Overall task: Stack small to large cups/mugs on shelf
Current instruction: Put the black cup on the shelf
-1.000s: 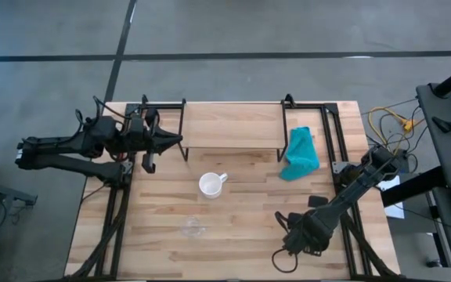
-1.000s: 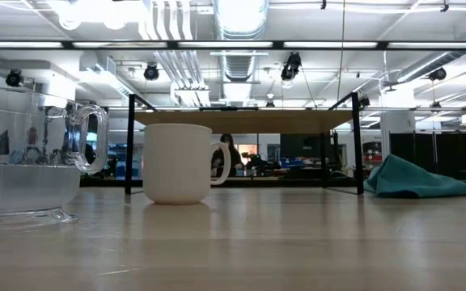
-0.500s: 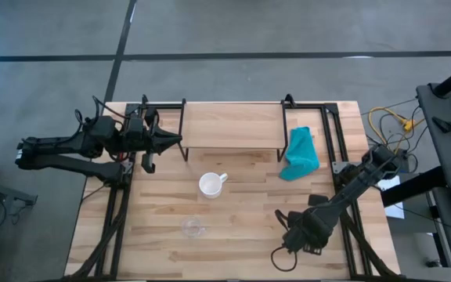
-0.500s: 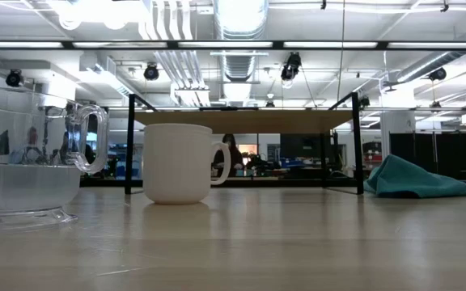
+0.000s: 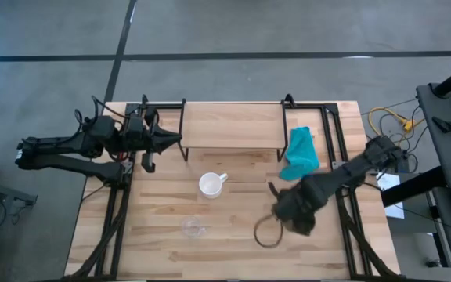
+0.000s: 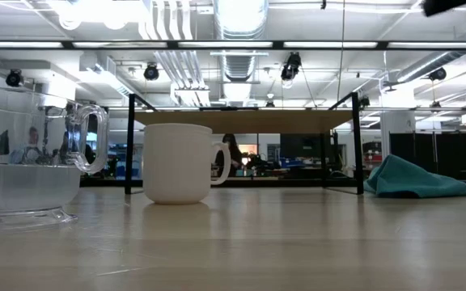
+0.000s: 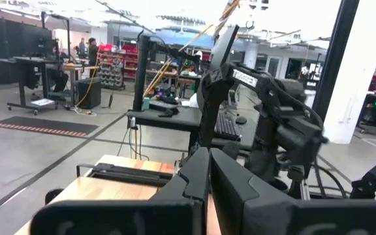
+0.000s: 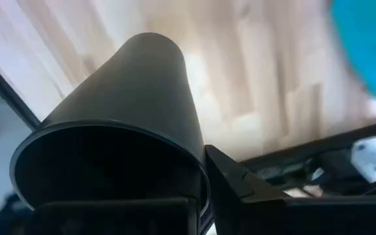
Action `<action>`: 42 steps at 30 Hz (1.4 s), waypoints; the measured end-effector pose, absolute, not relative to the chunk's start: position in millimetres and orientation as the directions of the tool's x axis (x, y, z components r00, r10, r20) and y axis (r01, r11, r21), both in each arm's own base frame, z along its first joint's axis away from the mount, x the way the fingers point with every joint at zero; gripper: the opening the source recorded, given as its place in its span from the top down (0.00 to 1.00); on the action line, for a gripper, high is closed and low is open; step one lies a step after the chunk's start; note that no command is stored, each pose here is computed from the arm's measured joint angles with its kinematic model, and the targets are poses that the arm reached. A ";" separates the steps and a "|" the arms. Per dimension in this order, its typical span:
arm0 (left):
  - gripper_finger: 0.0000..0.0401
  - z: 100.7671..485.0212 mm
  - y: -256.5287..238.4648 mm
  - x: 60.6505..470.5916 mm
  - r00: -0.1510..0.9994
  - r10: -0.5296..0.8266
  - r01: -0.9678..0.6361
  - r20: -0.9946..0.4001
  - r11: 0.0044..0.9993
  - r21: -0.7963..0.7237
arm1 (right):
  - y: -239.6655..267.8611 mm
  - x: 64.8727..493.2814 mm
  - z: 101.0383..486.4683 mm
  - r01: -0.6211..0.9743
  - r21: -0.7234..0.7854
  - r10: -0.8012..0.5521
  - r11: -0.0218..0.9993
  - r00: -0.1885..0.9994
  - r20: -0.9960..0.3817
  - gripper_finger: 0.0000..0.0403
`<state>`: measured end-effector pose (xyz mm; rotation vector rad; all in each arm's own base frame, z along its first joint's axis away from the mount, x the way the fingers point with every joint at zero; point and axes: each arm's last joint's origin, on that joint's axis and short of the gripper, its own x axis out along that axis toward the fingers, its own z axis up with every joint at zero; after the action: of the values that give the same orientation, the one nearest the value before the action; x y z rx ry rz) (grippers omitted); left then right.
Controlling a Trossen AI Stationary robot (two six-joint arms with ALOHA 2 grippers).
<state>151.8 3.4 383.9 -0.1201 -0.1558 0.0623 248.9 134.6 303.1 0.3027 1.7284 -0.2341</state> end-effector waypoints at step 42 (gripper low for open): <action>1.00 367.0 25.9 205.3 0.757 0.650 -0.630 -0.063 0.753 0.190 | -74.2 254.8 444.3 0.685 0.056 -0.293 0.726 0.382 -0.876 0.98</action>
<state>205.3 25.9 367.0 0.1609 0.1285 0.7005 254.8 -74.2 444.3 0.4515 0.9963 -0.6517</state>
